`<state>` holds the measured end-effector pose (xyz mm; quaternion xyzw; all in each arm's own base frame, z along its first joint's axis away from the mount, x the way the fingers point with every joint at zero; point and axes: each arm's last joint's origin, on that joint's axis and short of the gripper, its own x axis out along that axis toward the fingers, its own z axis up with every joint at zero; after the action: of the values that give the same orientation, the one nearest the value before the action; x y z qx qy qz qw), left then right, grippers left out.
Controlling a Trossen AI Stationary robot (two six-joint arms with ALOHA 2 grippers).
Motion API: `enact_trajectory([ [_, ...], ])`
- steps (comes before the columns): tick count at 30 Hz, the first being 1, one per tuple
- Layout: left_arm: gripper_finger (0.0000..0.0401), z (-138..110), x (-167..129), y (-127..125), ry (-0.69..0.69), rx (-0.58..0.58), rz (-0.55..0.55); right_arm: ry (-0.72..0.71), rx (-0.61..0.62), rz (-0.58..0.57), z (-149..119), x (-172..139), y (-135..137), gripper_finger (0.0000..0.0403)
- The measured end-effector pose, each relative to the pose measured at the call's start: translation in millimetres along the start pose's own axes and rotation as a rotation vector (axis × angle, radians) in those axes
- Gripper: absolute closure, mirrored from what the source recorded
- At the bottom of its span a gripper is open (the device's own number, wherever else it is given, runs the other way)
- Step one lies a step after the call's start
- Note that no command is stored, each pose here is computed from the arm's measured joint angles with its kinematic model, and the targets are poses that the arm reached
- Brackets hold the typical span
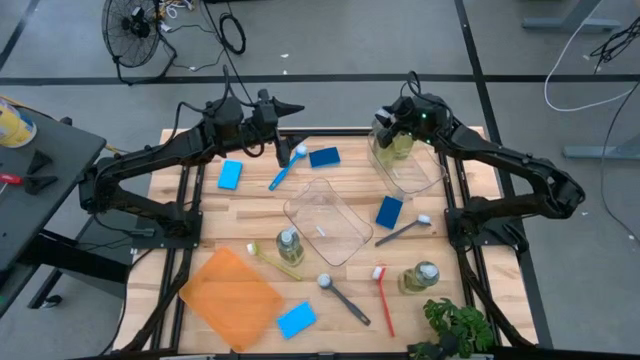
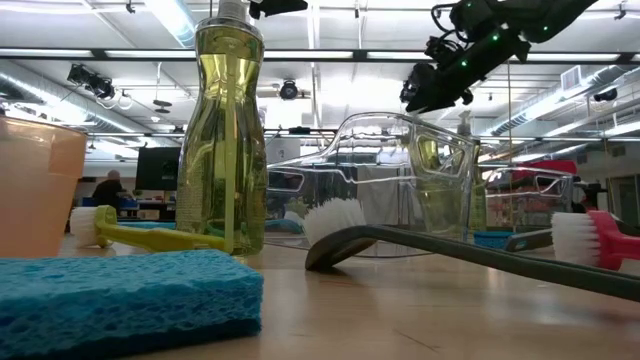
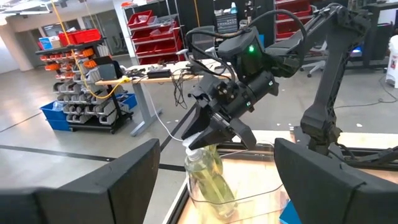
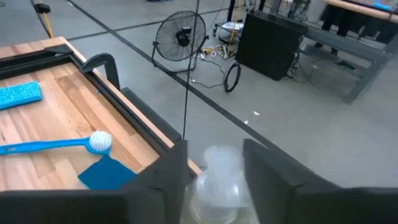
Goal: Pick & Place Kitchen Sink Supplies
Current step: Put the yellow dish soap into the top transparent bin
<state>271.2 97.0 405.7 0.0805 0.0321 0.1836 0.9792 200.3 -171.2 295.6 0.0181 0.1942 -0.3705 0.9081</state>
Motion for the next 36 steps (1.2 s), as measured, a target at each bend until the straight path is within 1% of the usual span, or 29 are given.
enact_trajectory([
  [3,0.0081,0.0,0.0,0.0,0.000,0.000,0.000,0.016,0.019,0.006,-1.8,0.5,0.5,0.0196],
  [7,0.0081,0.0,0.0,0.0,0.000,0.000,0.000,0.018,0.019,0.010,-1.5,-2.6,0.3,0.0158],
  [10,0.0081,0.1,0.0,0.0,-0.001,0.000,0.000,-0.005,0.019,0.007,2.0,-9.6,-0.7,0.0139],
  [13,0.0081,0.1,0.0,0.0,-0.001,-0.001,0.000,-0.037,0.022,0.004,6.4,-18.2,-2.0,0.0131],
  [19,0.0081,0.1,0.0,0.0,-0.001,-0.001,0.000,-0.099,0.031,0.001,14.4,-39.8,-4.6,0.0140],
  [23,0.0081,0.1,0.0,0.0,-0.001,-0.001,0.000,-0.106,0.029,0.039,15.3,-60.8,-5.5,0.0150],
  [27,0.0081,0.1,0.0,0.0,-0.001,-0.001,0.000,-0.103,0.029,0.044,13.7,-83.7,-7.4,0.0164],
  [31,0.0081,0.2,0.0,0.0,-0.001,-0.001,0.000,-0.060,0.055,0.093,7.2,-100.4,-7.2,0.0183],
  [33,0.0081,0.1,0.0,0.0,-0.001,-0.001,0.000,-0.018,0.062,0.137,2.3,-105.7,-6.0,0.0196],
  [36,0.0081,0.1,0.0,0.0,-0.001,-0.001,0.000,0.063,0.077,0.169,-6.2,-109.5,-4.9,0.0220],
])
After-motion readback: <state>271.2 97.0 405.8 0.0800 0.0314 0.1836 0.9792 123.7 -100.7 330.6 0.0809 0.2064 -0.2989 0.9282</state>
